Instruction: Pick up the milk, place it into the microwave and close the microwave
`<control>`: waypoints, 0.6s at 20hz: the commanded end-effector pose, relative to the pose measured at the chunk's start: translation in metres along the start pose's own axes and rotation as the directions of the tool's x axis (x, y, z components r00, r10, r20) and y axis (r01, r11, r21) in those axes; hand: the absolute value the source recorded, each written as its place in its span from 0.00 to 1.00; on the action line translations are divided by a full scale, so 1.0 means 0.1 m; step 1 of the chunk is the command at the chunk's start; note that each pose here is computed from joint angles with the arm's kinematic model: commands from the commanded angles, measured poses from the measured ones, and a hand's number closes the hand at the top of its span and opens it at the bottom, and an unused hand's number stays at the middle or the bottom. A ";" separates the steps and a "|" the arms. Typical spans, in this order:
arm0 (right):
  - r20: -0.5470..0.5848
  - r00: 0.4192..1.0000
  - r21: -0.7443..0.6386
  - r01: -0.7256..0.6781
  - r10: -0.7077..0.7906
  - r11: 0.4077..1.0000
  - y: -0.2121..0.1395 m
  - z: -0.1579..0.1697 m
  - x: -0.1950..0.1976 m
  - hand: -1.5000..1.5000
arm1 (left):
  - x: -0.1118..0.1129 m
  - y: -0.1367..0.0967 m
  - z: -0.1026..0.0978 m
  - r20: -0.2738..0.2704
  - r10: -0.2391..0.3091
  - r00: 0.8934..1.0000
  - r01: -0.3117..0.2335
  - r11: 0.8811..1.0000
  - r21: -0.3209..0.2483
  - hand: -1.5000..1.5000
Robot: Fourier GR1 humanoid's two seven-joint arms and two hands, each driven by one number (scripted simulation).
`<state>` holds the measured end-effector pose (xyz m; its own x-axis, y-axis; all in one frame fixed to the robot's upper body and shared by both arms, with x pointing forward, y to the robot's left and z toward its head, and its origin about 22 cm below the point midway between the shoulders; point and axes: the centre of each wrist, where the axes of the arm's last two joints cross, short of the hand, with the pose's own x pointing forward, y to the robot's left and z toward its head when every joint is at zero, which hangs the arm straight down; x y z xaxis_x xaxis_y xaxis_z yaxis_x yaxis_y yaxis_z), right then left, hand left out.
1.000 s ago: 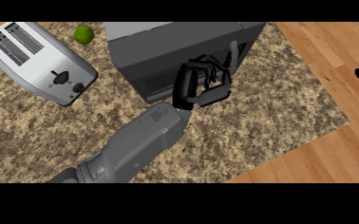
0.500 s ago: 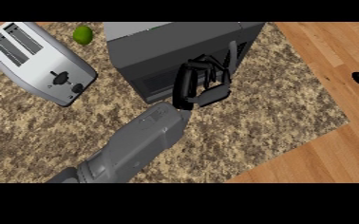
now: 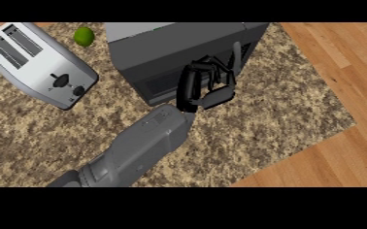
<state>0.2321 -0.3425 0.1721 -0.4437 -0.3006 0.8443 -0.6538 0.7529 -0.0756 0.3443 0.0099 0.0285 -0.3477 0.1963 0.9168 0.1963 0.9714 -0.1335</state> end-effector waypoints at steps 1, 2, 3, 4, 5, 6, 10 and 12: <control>-0.008 1.000 0.029 0.006 -0.006 1.000 -0.01 -0.02 0.03 0.00 | 0.05 0.03 -0.20 0.013 -0.008 1.000 0.009 1.000 -0.021 1.00; 0.008 1.000 0.026 0.029 -0.029 0.999 0.00 -0.01 0.00 0.00 | 0.02 0.03 -0.19 -0.009 -0.056 0.998 0.056 0.998 -0.038 1.00; 0.012 1.000 0.047 0.020 -0.020 0.999 -0.01 -0.05 0.04 0.00 | -0.01 0.04 -0.17 -0.013 -0.083 0.997 0.082 0.995 -0.050 1.00; 0.019 1.000 0.052 0.022 -0.023 0.998 -0.01 -0.06 0.05 0.00 | -0.03 0.07 -0.18 -0.034 -0.095 0.995 0.094 0.995 -0.029 1.00; 0.030 0.999 0.053 0.041 -0.042 0.998 -0.01 -0.07 0.03 0.00 | -0.05 0.08 -0.16 -0.026 -0.126 0.992 0.125 0.992 -0.036 1.00; 0.038 0.998 0.052 0.052 -0.054 0.997 0.00 -0.06 0.02 0.00 | -0.06 0.09 -0.17 -0.049 -0.132 0.990 0.131 0.991 -0.022 1.00; 0.028 0.998 0.089 0.060 -0.063 0.994 0.00 -0.07 0.06 0.00 | -0.13 0.17 -0.14 -0.123 -0.172 0.977 0.178 0.984 0.033 1.00; 0.025 0.998 0.093 0.063 -0.066 0.994 0.00 -0.07 0.07 0.00 | -0.15 0.19 -0.13 -0.141 -0.180 0.974 0.187 0.981 0.042 1.00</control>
<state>0.2331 -0.3399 0.1790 -0.4202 -0.3591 0.8334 -0.7220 0.6887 -0.0673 0.3467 0.0048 0.0263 -0.3462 0.0882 0.9340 0.2238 0.9746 -0.0091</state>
